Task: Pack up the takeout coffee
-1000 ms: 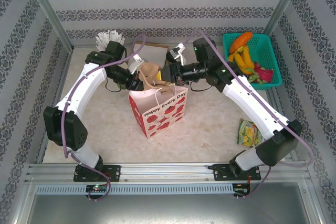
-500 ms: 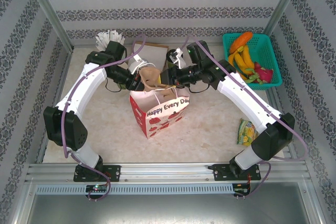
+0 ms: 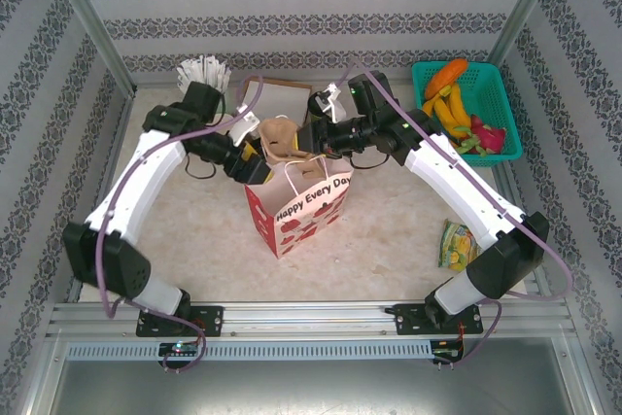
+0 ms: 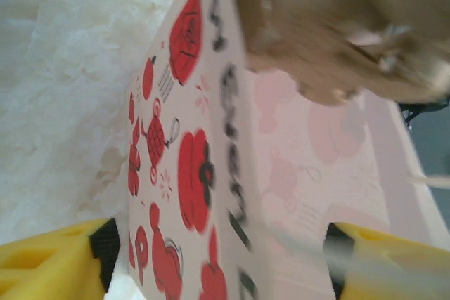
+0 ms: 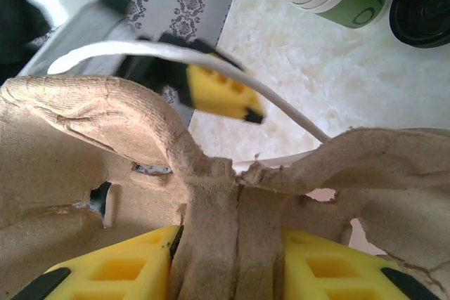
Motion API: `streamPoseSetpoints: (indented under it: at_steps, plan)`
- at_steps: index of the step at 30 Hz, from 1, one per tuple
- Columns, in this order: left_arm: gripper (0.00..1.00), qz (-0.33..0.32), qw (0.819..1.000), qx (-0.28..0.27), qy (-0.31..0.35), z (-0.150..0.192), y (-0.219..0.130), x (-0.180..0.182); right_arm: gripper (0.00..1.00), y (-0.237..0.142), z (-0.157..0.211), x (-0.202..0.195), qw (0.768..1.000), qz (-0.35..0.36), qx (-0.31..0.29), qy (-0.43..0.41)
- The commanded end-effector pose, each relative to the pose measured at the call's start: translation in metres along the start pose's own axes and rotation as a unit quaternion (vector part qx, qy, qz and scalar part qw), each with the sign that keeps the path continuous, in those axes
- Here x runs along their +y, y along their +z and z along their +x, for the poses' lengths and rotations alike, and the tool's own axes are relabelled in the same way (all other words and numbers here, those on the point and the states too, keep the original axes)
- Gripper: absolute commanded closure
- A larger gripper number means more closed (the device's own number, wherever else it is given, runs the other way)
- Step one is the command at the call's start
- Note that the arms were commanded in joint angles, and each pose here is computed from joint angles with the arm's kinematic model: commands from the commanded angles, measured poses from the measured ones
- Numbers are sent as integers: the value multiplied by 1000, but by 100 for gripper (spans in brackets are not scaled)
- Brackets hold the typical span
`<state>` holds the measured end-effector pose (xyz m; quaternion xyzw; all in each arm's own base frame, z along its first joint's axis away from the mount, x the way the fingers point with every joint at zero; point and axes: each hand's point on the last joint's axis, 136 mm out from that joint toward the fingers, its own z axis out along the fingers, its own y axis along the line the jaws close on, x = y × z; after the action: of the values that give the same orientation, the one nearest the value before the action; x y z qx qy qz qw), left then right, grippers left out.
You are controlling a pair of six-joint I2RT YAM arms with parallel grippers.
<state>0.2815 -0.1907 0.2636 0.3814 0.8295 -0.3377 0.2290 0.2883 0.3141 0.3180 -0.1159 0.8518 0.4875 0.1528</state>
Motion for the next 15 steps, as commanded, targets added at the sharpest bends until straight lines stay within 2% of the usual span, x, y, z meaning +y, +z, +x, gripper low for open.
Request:
streamPoseSetpoints:
  at_steps: [1,9,12,15]
  plan:
    - [16,-39,995,-30,88,3,-25,-23,63,-3,-2,1,1000,9,-15,-9]
    - [10,-111,977,-91,157,15,-62,-53,63,-6,-5,10,1000,-8,-24,-15]
    - [2,-97,973,-150,145,3,-70,-70,63,-4,-3,8,1000,-6,-20,-19]
    - [2,-70,972,-175,140,-13,-62,-91,63,-1,-2,0,1000,8,-14,-18]
